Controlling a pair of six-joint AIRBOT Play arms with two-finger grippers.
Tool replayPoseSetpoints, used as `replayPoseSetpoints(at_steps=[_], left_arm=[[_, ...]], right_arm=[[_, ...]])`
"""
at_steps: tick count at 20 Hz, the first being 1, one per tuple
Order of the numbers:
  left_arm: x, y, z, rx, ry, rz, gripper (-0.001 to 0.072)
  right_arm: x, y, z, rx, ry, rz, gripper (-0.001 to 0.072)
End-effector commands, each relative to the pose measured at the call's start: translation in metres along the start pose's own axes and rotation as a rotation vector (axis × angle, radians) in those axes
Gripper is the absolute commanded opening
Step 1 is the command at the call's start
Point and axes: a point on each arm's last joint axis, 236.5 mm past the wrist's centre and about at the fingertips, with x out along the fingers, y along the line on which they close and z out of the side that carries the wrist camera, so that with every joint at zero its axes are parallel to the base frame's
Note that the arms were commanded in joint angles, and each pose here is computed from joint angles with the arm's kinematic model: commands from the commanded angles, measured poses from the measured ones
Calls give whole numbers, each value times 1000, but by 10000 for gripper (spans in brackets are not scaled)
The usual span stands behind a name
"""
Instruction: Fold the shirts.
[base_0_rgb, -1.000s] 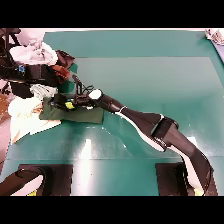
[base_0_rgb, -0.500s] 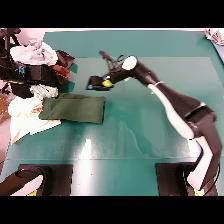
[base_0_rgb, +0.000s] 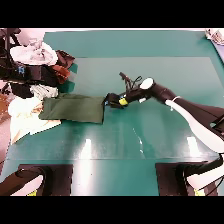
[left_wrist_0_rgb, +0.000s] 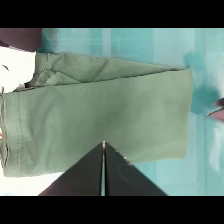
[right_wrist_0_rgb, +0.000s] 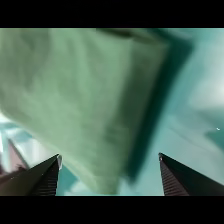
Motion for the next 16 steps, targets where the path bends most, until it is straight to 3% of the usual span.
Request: replayPoseSetpoints(at_steps=[1, 5, 7, 8, 9, 13, 16], left_arm=[[-1, -1, 1, -1, -4, -3, 25], [-1, 0, -3, 0, 11, -1, 25], [-1, 1, -8, 15, 32, 3, 25], [-1, 1, -10, 15, 41, 4, 25], [-1, 1, -11, 15, 46, 5, 25], [-1, 1, -11, 14, 46, 4, 25], [-1, -5, -12, 9, 50, -22, 25]], right_arm=[[37, 11, 5, 46, -140, 79, 684], [84, 26, 13, -6, -147, 72, 674], [76, 49, 36, -68, -186, 103, 566], [63, 66, 47, -137, -198, 115, 235], [46, 82, 55, -216, -205, 121, 27], [-49, 123, 91, -369, -279, 62, 18], [-141, 95, 125, -376, -373, -152, 18]])
